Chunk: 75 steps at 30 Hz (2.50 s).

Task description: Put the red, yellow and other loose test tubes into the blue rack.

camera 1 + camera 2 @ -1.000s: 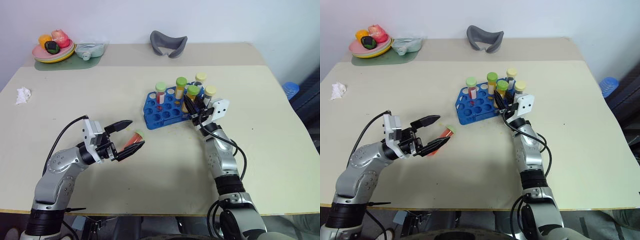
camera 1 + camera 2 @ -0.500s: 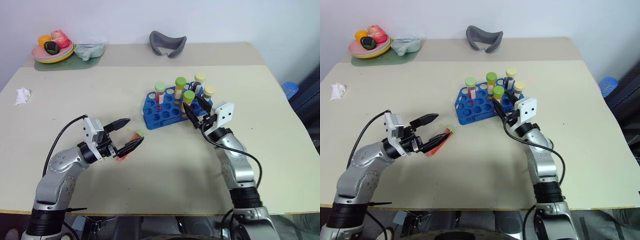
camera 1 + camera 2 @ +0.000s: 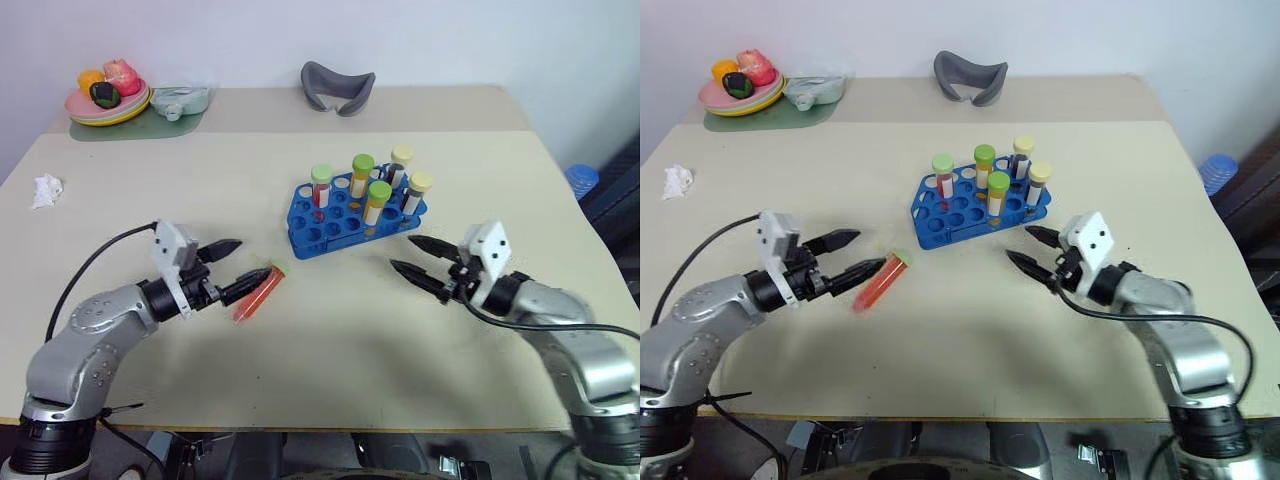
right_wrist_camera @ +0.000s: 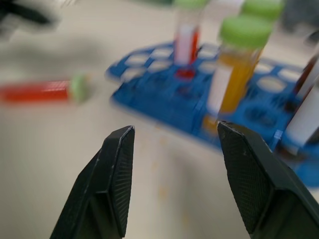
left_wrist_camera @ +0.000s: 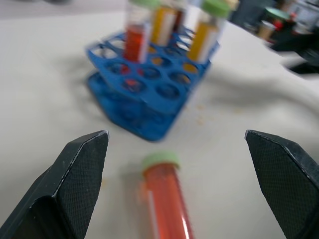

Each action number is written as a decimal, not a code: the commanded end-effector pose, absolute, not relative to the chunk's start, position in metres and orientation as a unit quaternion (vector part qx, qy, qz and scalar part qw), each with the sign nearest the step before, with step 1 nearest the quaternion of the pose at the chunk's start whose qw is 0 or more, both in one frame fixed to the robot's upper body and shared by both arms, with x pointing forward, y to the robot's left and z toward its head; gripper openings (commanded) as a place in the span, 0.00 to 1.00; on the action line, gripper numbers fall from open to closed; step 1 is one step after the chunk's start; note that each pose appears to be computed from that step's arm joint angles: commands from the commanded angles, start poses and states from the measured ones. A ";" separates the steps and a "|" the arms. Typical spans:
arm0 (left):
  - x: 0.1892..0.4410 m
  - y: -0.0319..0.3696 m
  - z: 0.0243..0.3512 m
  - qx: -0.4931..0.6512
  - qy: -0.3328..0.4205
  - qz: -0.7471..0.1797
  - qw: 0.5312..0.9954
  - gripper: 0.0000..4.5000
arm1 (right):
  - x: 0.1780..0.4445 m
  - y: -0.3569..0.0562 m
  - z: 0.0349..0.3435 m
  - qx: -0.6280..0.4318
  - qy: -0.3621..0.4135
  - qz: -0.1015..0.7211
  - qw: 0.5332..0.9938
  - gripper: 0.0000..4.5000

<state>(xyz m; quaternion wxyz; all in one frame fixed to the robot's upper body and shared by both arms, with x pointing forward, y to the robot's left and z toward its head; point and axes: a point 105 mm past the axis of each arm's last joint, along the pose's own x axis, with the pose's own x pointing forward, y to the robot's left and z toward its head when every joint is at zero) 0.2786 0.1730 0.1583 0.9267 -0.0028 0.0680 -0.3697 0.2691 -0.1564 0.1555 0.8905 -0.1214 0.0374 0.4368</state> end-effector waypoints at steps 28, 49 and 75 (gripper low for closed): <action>0.296 0.160 0.133 0.092 0.426 -0.276 0.857 1.00 | 0.258 -0.139 0.170 -0.194 0.037 0.553 0.809 0.59; 0.332 0.144 0.133 0.132 0.445 -0.240 0.853 0.62 | 0.236 -0.141 0.162 -0.194 0.048 0.541 0.817 0.60; 0.336 0.127 0.223 0.027 0.107 -0.278 0.954 0.17 | 0.254 -0.139 0.166 -0.191 0.038 0.557 0.808 0.60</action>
